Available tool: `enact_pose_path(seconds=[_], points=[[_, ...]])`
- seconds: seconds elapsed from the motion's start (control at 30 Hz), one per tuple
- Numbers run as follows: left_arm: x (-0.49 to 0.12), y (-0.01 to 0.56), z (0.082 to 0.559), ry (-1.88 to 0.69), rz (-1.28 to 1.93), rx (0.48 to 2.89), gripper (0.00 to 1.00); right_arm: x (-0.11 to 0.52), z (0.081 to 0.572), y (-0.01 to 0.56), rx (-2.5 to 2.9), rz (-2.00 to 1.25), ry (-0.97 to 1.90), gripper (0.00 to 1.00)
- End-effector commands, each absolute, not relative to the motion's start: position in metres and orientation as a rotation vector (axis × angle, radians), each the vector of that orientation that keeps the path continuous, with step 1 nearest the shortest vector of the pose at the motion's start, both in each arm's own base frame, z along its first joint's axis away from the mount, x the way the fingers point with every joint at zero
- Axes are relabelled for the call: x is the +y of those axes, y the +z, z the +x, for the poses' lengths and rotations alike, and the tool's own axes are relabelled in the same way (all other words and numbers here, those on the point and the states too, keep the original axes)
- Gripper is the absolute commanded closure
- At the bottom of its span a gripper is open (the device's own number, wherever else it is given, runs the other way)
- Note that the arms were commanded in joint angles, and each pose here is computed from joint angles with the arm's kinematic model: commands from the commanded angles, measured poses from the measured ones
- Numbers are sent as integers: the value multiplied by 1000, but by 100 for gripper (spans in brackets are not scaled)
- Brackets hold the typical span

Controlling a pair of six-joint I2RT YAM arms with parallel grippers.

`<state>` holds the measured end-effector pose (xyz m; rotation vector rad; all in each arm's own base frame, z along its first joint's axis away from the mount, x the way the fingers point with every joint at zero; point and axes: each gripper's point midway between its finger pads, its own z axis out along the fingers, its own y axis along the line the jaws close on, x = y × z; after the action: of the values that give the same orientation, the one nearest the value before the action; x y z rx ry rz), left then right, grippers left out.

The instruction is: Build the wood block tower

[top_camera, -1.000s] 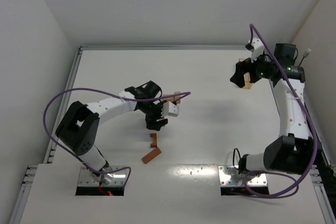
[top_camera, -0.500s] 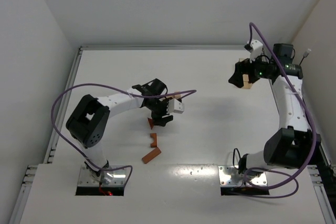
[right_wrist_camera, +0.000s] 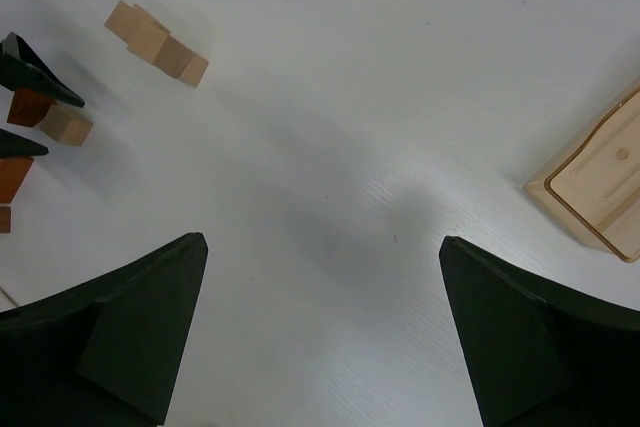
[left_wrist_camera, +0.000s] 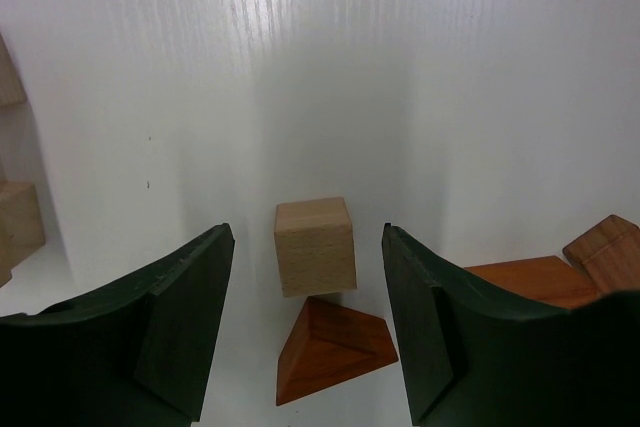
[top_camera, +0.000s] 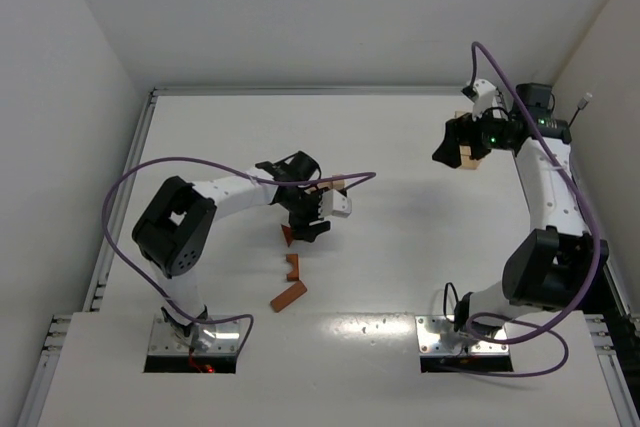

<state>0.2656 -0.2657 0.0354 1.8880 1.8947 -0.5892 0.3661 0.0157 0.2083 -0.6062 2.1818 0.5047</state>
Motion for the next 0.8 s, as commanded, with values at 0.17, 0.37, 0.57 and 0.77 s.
enact_pose_path(seconds=[0.17,0.37,0.57,0.77], points=[[-269,34,273,-592,1892,1875,51,19,375,224,2117,-644,520,0],[-254,23,274,-559,1889,1938,82,20,376,222,2119,-645,536,0],[-248,36,284,-513,1779,1995,100,22,376,222,2114,-647,546,0],[-256,89,280,-600,1776,2048,100,23,374,226,2101,-652,549,0]])
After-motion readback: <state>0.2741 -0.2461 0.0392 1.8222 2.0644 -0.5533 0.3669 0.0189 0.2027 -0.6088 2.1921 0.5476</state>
